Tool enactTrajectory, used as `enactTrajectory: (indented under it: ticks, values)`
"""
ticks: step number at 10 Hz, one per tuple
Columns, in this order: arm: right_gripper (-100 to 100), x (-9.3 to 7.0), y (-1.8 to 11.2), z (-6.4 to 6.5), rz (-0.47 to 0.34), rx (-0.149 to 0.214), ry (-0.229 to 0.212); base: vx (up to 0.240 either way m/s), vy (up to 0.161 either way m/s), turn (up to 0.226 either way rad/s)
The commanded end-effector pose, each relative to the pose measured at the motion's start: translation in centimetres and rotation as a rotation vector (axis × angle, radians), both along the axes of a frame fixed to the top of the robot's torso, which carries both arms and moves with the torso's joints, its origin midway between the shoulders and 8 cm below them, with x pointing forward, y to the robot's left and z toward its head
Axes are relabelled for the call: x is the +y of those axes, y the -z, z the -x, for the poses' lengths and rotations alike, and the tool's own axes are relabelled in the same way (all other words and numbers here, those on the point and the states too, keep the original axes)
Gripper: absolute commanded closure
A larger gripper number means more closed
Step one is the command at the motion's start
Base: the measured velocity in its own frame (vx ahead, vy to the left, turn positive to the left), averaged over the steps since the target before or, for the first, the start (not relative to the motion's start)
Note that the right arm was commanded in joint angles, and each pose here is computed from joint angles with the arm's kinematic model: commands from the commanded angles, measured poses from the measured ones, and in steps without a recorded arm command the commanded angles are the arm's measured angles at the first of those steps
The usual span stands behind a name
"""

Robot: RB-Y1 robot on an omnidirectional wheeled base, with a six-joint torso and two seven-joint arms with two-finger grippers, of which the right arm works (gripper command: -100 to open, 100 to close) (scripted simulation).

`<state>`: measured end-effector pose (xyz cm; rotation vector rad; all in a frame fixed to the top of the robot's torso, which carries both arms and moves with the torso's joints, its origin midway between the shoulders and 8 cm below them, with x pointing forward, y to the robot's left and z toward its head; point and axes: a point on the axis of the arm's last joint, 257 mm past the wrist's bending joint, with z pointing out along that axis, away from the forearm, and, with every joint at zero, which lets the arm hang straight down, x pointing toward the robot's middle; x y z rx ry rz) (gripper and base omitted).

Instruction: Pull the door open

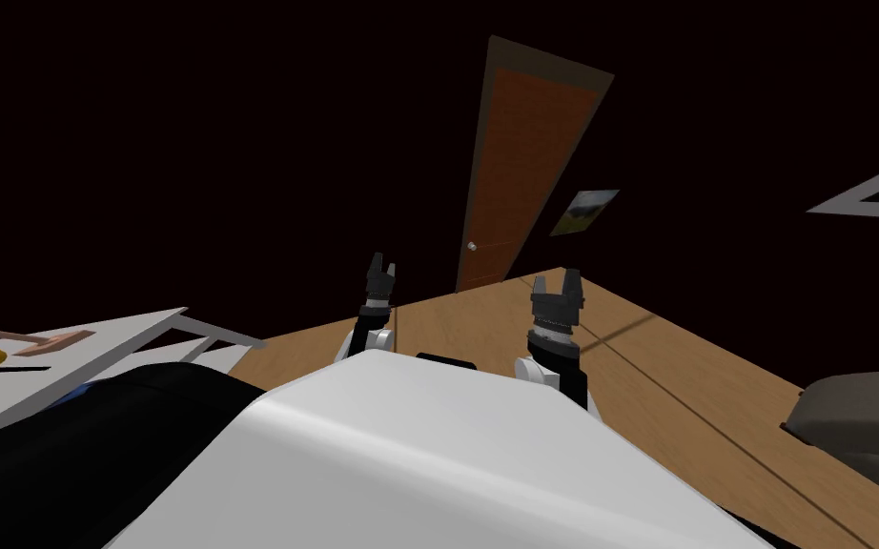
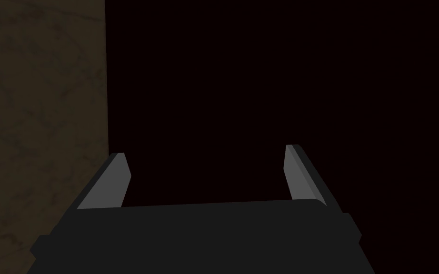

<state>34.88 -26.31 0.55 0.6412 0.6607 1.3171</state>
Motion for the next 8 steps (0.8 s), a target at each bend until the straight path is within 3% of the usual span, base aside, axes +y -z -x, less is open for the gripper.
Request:
enactTrajectory:
  ticks: [1,4,8]
  values:
    - [-100,0.0,0.9,-0.4,0.02,0.014,0.011,0.074,-0.005,0.042]
    - [-100,-0.2,3.6,-1.5,0.085,0.06,0.045,0.123,-0.014,0.081]
    - [-100,-0.4,6.0,-2.4,0.145,0.099,0.075,0.103,-0.011,0.062]
